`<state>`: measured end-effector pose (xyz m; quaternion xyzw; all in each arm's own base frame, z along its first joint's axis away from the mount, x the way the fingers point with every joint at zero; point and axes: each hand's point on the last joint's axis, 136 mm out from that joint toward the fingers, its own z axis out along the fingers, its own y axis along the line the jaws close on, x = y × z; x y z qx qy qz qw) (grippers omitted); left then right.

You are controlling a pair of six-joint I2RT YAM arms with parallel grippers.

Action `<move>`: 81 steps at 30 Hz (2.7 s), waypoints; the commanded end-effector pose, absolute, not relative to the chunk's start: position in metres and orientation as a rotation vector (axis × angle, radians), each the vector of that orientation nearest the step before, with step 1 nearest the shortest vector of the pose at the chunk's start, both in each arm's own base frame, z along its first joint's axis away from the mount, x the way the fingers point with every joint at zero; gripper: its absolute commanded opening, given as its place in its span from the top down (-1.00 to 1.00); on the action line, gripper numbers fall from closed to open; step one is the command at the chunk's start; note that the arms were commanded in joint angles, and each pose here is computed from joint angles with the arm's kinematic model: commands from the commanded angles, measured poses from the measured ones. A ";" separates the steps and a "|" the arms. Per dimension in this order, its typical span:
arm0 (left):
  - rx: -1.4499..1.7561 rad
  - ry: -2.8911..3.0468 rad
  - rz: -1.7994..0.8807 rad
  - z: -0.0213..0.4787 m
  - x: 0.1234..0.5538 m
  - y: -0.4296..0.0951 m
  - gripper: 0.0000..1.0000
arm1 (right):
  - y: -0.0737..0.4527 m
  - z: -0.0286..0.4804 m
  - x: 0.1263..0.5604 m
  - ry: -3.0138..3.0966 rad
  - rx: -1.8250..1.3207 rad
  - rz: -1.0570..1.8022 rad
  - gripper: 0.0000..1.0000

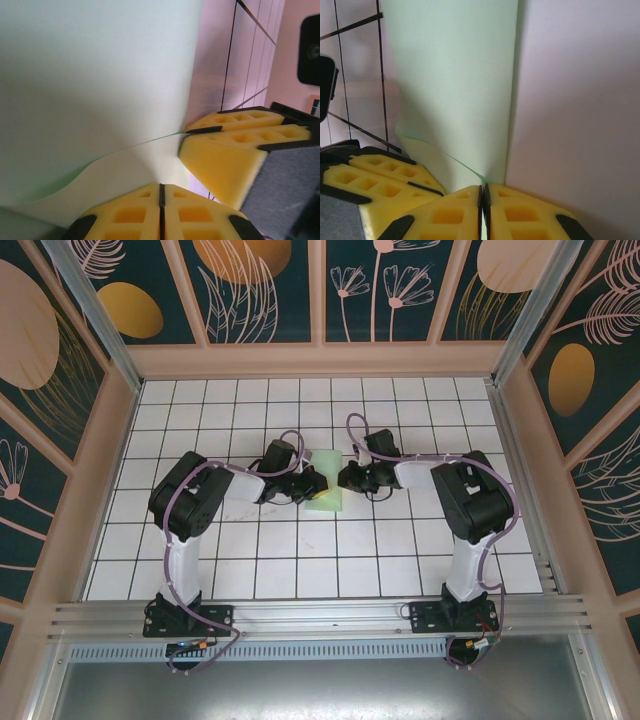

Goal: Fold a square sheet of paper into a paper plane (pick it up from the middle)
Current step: Fold the triangle a second time at the center of the table.

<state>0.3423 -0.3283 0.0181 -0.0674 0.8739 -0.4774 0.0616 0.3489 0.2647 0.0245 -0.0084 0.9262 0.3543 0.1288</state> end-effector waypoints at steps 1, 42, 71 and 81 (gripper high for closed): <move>-0.322 2.801 -1.160 -0.030 0.331 -0.299 0.80 | 0.263 0.054 0.354 2.640 -0.017 1.014 0.63; -0.422 2.843 -0.922 -0.056 0.329 -0.278 1.00 | 0.275 0.015 0.282 2.850 -0.118 0.970 0.99; -0.441 2.843 -0.895 -0.061 0.328 -0.274 1.00 | 0.242 -0.011 0.243 2.998 -0.133 0.797 0.99; -0.421 2.831 -0.920 -0.055 0.330 -0.277 1.00 | 0.258 0.038 0.269 2.807 -0.179 0.892 1.00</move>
